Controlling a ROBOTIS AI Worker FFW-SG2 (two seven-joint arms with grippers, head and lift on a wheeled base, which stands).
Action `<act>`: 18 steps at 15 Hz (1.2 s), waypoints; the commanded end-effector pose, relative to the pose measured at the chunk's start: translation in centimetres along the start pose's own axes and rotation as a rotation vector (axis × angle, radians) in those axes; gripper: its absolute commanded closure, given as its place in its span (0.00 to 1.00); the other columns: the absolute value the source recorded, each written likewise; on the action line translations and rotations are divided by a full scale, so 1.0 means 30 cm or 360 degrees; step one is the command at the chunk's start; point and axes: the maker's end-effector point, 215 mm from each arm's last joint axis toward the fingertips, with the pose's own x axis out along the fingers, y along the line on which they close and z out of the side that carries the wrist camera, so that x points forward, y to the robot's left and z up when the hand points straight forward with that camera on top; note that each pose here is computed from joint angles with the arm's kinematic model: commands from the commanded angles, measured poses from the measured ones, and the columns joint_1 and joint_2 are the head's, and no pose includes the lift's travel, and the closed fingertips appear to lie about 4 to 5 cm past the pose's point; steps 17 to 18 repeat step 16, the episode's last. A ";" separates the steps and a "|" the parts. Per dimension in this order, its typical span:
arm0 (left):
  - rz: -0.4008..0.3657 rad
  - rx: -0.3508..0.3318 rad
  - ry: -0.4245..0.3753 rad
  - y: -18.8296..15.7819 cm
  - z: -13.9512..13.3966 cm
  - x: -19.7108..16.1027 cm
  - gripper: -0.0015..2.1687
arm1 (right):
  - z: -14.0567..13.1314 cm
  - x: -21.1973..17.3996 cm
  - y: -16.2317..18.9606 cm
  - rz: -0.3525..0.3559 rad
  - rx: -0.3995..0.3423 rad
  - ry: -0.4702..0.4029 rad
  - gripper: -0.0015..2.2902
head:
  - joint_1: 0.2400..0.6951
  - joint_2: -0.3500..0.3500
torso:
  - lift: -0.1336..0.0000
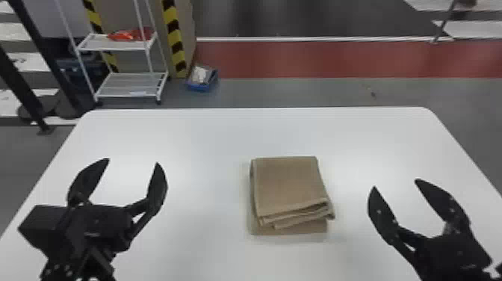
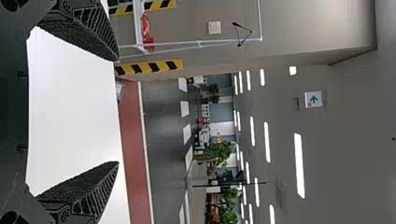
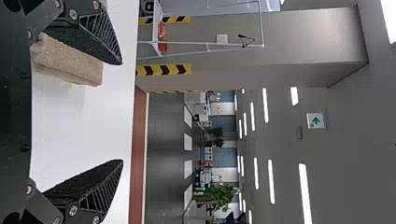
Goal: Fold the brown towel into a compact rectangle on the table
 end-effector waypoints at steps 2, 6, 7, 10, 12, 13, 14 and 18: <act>-0.0019 -0.0060 -0.0092 0.019 0.050 -0.120 0.05 | -0.005 -0.088 0.022 -0.0045 0.0008 0.0049 0.08 | 1.00 0.54 | 0.08; -0.0006 -0.0069 -0.0135 0.043 0.085 -0.205 0.05 | -0.030 -0.130 0.032 -0.0082 0.0033 0.0089 0.08 | 1.00 0.57 | 0.08; -0.0011 -0.0072 -0.0129 0.036 0.086 -0.214 0.05 | -0.022 -0.141 0.033 -0.0086 0.0028 0.0083 0.08 | 1.00 0.57 | 0.08; -0.0026 -0.0072 -0.0127 0.016 0.087 -0.218 0.05 | -0.008 -0.165 0.030 -0.0099 0.0018 0.0073 0.08 | 1.00 0.57 | 0.08; -0.0026 -0.0073 -0.0120 0.013 0.081 -0.218 0.05 | 0.012 -0.186 0.033 -0.0095 0.0000 0.0057 0.08 | 1.00 0.56 | 0.08; -0.0024 -0.0074 -0.0120 0.014 0.080 -0.218 0.05 | 0.023 -0.190 0.036 -0.0094 -0.0005 0.0046 0.08 | 1.00 0.56 | 0.08; -0.0024 -0.0074 -0.0117 0.014 0.078 -0.219 0.05 | 0.028 -0.193 0.040 -0.0092 -0.0005 0.0041 0.08 | 1.00 0.56 | 0.08; -0.0022 -0.0068 -0.0119 0.017 0.078 -0.217 0.05 | 0.026 -0.193 0.044 -0.0089 -0.0001 0.0043 0.08 | 1.00 0.56 | 0.08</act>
